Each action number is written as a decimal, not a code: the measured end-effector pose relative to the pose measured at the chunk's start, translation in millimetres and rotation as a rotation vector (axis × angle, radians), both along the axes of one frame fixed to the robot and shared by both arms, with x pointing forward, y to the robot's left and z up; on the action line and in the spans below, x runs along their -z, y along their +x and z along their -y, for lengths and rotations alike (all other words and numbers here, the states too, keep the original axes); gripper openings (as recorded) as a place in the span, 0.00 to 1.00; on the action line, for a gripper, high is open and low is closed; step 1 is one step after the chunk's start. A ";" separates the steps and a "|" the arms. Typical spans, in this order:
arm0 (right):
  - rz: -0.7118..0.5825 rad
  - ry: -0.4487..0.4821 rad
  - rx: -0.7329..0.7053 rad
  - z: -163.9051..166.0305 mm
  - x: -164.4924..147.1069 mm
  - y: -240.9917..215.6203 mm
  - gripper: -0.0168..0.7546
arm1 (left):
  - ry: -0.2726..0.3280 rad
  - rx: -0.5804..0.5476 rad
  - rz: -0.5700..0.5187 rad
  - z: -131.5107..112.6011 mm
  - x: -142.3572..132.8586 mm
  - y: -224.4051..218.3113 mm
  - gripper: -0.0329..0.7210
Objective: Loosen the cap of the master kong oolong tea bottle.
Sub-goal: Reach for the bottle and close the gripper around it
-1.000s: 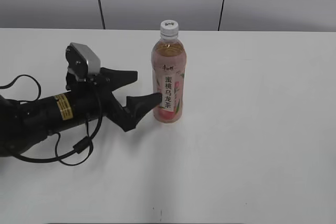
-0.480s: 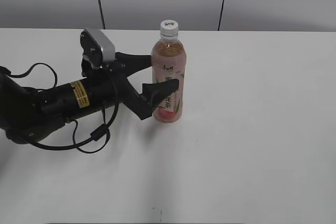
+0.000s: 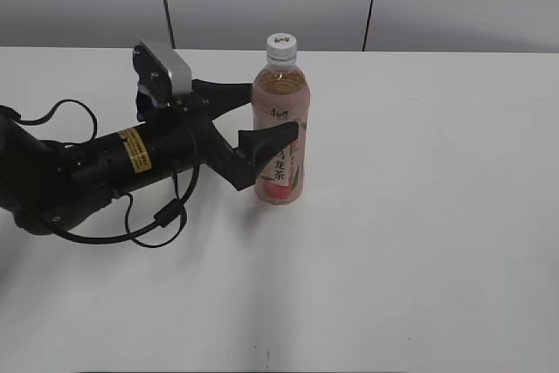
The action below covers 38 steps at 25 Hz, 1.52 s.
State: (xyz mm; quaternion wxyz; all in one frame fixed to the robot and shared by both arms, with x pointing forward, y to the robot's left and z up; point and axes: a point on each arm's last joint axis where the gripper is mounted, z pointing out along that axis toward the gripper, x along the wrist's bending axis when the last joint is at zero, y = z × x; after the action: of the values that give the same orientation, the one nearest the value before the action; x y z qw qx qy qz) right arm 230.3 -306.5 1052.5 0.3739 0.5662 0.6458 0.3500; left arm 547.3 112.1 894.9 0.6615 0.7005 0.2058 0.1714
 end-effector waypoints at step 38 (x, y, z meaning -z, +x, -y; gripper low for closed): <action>0.000 0.000 0.000 0.0 0.0 0.0 0.63 | -0.041 -0.037 0.018 20.2 -3.1 12.6 0.67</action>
State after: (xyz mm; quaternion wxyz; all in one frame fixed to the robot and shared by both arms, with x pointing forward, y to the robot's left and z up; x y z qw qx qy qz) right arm 230.3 -306.5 1052.5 0.3739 0.5662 0.6458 0.3500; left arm 559.9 91.9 898.0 0.6741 0.6815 0.2162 0.1855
